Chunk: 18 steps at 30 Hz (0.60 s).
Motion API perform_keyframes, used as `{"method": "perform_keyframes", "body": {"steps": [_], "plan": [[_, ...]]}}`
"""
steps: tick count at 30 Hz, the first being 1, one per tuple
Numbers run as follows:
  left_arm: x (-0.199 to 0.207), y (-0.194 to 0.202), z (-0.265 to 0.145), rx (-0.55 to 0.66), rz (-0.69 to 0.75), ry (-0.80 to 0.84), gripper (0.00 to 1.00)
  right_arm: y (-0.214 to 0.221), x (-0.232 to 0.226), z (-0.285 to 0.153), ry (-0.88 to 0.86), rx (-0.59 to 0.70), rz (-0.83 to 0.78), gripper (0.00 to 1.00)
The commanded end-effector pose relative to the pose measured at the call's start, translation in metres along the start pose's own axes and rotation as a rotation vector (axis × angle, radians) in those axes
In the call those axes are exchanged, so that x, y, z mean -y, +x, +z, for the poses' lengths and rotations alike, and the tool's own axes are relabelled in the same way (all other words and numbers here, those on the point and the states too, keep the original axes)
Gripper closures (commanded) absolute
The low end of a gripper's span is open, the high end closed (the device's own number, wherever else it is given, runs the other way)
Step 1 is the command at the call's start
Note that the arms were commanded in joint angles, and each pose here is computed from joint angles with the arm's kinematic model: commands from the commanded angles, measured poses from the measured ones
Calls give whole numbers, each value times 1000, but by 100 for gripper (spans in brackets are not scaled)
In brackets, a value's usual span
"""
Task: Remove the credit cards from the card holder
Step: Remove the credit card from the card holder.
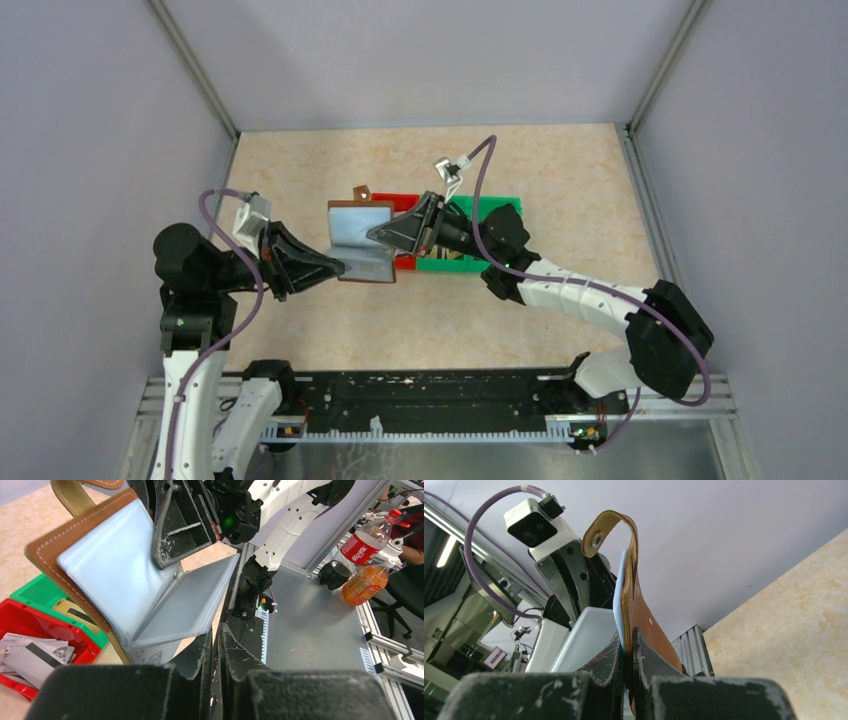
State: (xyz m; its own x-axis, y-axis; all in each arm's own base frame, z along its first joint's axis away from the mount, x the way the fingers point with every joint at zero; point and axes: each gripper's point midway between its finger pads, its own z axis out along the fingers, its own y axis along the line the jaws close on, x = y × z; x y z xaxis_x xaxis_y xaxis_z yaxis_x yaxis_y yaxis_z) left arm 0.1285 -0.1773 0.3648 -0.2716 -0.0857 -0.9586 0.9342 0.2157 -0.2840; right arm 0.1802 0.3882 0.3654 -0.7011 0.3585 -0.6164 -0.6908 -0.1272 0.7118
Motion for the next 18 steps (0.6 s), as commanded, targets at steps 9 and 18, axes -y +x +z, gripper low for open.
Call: {"method": "perform_keyframes", "body": {"steps": [9,18], "plan": [[-12,21,-2,-39,-12,-41,58,-55,-85,5,-201,105,-111,100],[-6,26,-2,-54,-22,0,40,-60,-93,1,-223,117,-108,100]]}}
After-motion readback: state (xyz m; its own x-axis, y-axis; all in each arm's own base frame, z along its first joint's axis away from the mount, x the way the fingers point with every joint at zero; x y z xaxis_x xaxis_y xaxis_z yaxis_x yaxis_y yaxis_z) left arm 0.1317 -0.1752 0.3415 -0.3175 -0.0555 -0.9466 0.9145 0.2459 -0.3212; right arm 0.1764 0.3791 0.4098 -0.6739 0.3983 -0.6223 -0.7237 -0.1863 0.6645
